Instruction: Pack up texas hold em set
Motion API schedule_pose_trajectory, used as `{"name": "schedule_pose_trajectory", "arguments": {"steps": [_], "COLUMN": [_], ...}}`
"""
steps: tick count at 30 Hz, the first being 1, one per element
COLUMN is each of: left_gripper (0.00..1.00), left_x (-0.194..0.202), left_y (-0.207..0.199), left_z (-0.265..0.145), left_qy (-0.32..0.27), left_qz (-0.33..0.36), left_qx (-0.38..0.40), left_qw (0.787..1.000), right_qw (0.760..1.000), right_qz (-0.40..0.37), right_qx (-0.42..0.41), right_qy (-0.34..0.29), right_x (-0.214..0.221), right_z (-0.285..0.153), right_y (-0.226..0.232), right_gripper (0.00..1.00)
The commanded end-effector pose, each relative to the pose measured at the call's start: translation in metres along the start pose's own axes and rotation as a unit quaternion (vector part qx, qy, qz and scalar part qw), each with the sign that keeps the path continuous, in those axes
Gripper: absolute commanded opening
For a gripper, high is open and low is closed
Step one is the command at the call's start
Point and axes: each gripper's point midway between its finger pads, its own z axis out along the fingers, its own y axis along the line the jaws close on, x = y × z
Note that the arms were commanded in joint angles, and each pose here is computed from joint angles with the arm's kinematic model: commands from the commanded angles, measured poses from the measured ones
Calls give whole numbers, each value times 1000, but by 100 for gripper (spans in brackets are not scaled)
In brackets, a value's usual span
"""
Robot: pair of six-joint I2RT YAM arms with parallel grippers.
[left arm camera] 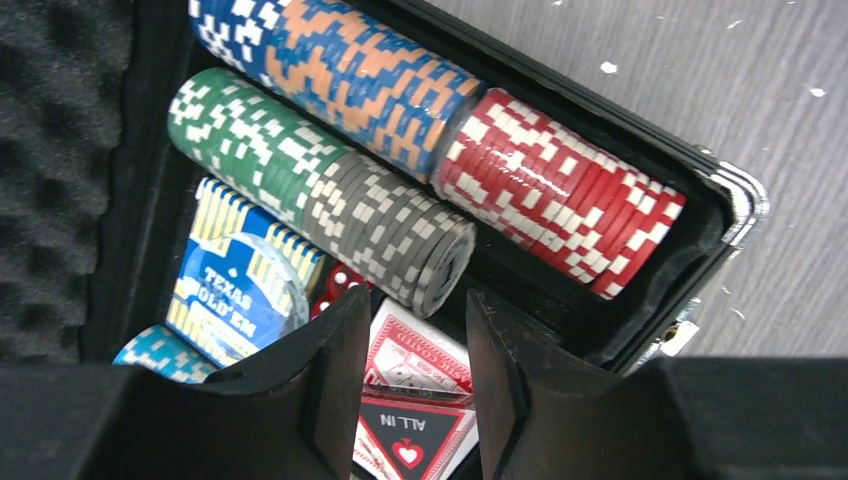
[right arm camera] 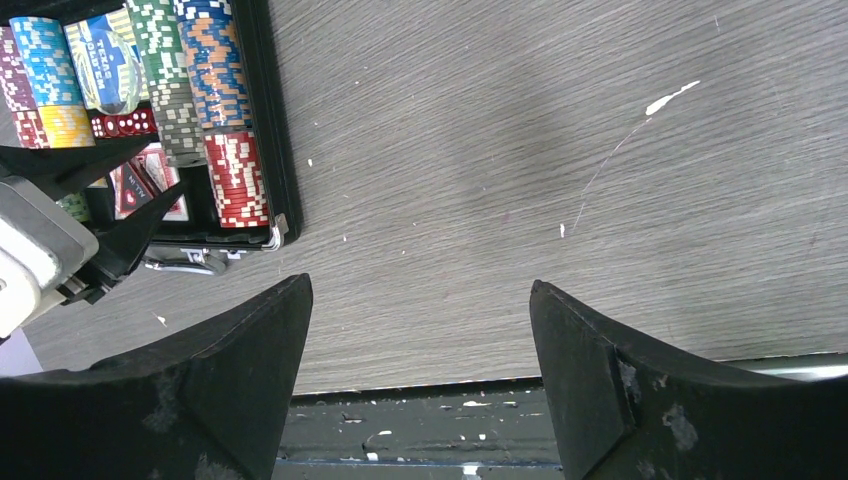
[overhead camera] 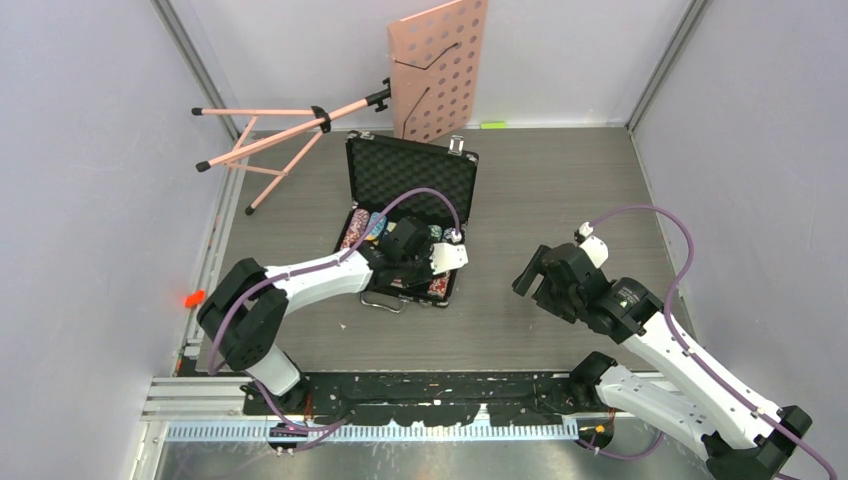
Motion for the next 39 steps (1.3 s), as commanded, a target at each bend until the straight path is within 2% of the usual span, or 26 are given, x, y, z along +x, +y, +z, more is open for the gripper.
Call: {"name": "schedule_pose_trajectory", "arguments": {"steps": [1,7,10,12,14,16,17,18,19,20,24,28,34,37,39], "left_gripper": [43,44,46,48,54,56,62,69,74,76,79,80,82,83,84], "left_x": [-18,-17,-17,-17,-15,-5,0,14,25,34,63,86,93,82,75], "left_y": [30,36,42,46,52,55,60,61,62,62,53,48,60,63,65], "left_z": [-15,-41,-62,-79,-97,-115,-130,-140,-149,-155,-171,-186,-217,-225,-231], "left_qy": [-27,-42,-56,-75,-94,-102,-115,-116,-122,-131,-143,-144,-170,-177,-179], "left_qz": [-3,-23,-65,-117,-194,-268,-314,-361,-403,-431,-490,-553,-578,-574,-570], "left_qx": [-68,-103,-138,-166,-203,-240,-269,-299,-325,-337,-347,-351,-361,-350,-344], "left_qw": [997,993,987,976,955,927,903,876,846,827,787,742,712,719,724], "right_qw": [1000,1000,1000,1000,999,999,998,996,993,990,980,980,973,958,954], "right_qz": [-1,1,-6,-15,-21,15,29,57,72,97,133,110,96,82,33], "right_qx": [2,-2,-7,-20,-36,-37,-55,-64,-91,-100,-147,-164,-208,-263,-285], "right_qy": [-7,-5,-9,-12,22,26,16,35,23,35,19,8,11,73,84], "right_x": [-4,-3,-8,-18,-22,-46,-58,-64,-78,-85,-133,-180,-221,-205,-196], "right_z": [0,5,8,11,23,37,42,50,55,65,97,130,171,187,179], "right_y": [1,4,10,23,41,46,55,57,69,72,100,132,178,210,235], "right_gripper": [86,85,85,83,79,69,63,61,58,57,55,55,56,51,50]}}
